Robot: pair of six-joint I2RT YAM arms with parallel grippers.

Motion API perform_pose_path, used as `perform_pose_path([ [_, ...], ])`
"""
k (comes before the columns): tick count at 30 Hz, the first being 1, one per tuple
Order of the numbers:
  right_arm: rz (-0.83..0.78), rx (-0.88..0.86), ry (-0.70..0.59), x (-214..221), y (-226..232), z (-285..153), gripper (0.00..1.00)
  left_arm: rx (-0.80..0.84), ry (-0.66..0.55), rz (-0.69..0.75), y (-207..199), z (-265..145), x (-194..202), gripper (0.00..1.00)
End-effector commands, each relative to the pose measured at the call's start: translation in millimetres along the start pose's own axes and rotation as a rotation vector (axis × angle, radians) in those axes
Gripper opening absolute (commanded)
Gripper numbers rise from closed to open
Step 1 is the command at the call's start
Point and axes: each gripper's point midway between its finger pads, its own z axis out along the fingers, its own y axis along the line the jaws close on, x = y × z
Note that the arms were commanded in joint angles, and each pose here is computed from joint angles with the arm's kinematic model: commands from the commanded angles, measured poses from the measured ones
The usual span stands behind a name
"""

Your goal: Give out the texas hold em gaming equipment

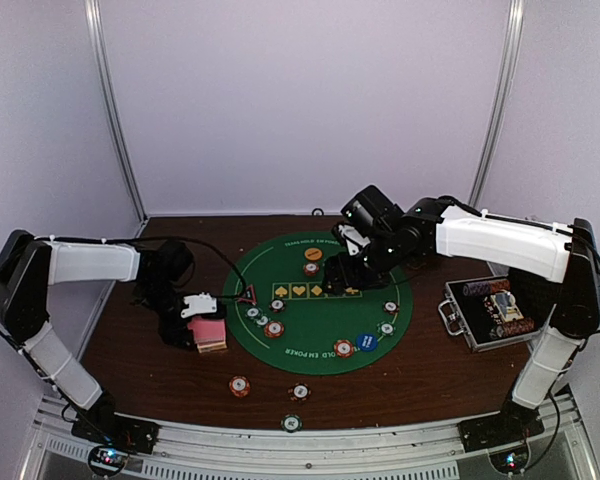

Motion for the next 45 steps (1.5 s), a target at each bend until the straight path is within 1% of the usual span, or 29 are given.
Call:
perform_pose_path([
  [1, 0.019, -0.059, -0.029, -7, 13, -3, 0.75, -0.022, -0.06, 0.021, 6, -20, -14, 0.0],
  [6, 0.041, -0.096, -0.028, -7, 19, -2, 0.75, -0.007, -0.071, 0.024, 3, -30, -18, 0.0],
  [13, 0.104, -0.241, -0.026, -14, 42, 4, 0.78, -0.028, -0.116, 0.011, 8, -60, -32, 0.0],
  [16, 0.138, -0.344, -0.023, -19, 60, 8, 0.83, -0.045, -0.151, 0.007, 10, -76, -40, 0.0],
  [19, 0.191, -0.48, -0.007, -25, 82, 15, 0.86, -0.051, -0.176, -0.007, 11, -91, -47, 0.0],
  [24, 0.277, -0.706, 0.024, -39, 120, 28, 0.87, -0.04, -0.212, -0.022, 9, -109, -57, 0.0],
  [28, 0.303, -0.831, 0.04, -49, 144, 32, 0.87, -0.044, -0.235, -0.007, 6, -117, -65, 0.0],
  [33, 0.311, -0.897, 0.069, -52, 165, 42, 0.86, -0.03, -0.245, -0.007, 3, -122, -69, 0.0],
  [37, 0.328, -0.934, 0.104, -49, 176, 53, 0.83, -0.023, -0.254, -0.006, 2, -123, -71, 0.0],
  [45, 0.345, -1.019, 0.136, -52, 192, 57, 0.77, -0.016, -0.254, -0.005, 2, -122, -72, 0.0],
])
